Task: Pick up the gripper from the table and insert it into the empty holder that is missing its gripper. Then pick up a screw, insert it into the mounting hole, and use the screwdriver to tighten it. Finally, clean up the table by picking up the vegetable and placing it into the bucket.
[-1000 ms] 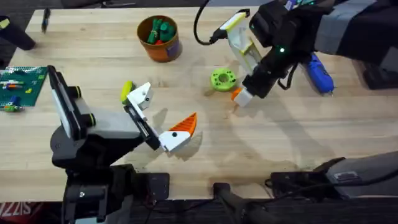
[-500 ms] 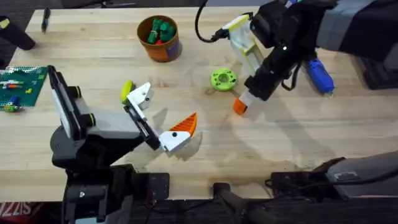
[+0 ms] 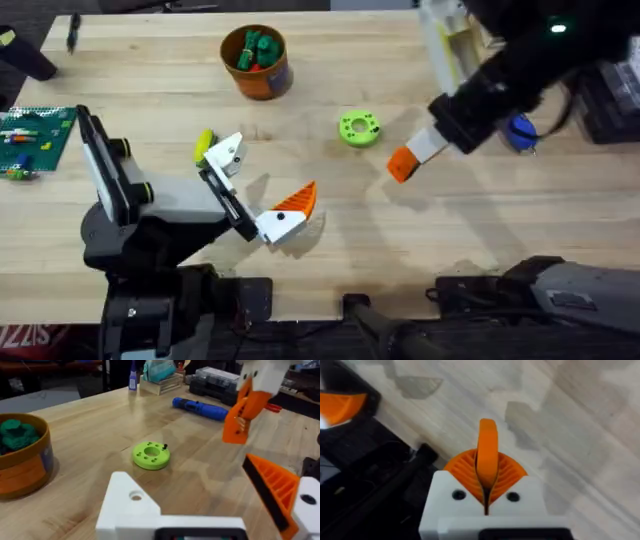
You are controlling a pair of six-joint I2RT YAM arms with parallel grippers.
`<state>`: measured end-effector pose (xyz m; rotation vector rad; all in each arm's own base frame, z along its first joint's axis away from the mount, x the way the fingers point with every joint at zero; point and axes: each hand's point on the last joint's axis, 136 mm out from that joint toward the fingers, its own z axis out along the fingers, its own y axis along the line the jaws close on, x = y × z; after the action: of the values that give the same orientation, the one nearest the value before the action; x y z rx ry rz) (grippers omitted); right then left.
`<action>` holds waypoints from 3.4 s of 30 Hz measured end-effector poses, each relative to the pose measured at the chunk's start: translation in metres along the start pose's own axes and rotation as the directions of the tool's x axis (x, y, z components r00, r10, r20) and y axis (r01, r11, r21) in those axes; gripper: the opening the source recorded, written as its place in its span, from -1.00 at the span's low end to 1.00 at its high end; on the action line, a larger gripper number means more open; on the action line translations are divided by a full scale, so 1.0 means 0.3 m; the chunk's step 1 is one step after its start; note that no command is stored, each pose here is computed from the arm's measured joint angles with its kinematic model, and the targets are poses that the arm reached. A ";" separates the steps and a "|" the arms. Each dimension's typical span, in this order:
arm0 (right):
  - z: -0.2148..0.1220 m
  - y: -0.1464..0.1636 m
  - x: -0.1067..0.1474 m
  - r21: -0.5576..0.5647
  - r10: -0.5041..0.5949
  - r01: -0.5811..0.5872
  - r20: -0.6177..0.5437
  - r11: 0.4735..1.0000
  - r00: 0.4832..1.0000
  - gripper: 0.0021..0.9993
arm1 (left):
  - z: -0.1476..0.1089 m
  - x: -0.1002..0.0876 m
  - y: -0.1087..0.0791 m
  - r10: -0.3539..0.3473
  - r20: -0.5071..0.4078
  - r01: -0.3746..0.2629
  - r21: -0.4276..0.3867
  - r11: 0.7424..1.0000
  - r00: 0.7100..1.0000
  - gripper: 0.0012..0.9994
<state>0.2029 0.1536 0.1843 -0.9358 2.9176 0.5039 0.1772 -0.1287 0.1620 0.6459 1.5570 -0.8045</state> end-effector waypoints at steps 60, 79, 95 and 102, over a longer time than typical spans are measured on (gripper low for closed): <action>0.140 0.317 -0.296 -0.878 0.182 0.110 0.217 0.466 0.959 -0.97 | 0.000 0.000 -0.002 0.001 0.000 -0.001 0.003 1.000 1.000 0.97; 0.156 0.343 -0.330 -0.909 0.222 -0.008 0.093 0.416 0.971 -0.97 | -0.001 0.005 -0.028 -0.005 -0.006 0.005 0.049 0.999 1.000 0.97; 0.192 0.397 -0.368 -0.912 0.170 0.011 0.088 0.410 0.982 -0.97 | -0.002 0.008 -0.046 -0.010 -0.010 0.010 0.081 0.997 1.000 0.97; 0.190 0.405 -0.385 -0.905 0.172 0.025 0.108 0.424 0.979 -0.97 | -0.002 0.008 -0.046 -0.010 -0.010 0.011 0.081 0.997 1.000 0.97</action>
<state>0.2243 0.3292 0.1813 -0.6768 2.3393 2.1892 0.1655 -0.1368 0.1613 0.7023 1.5439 -0.8772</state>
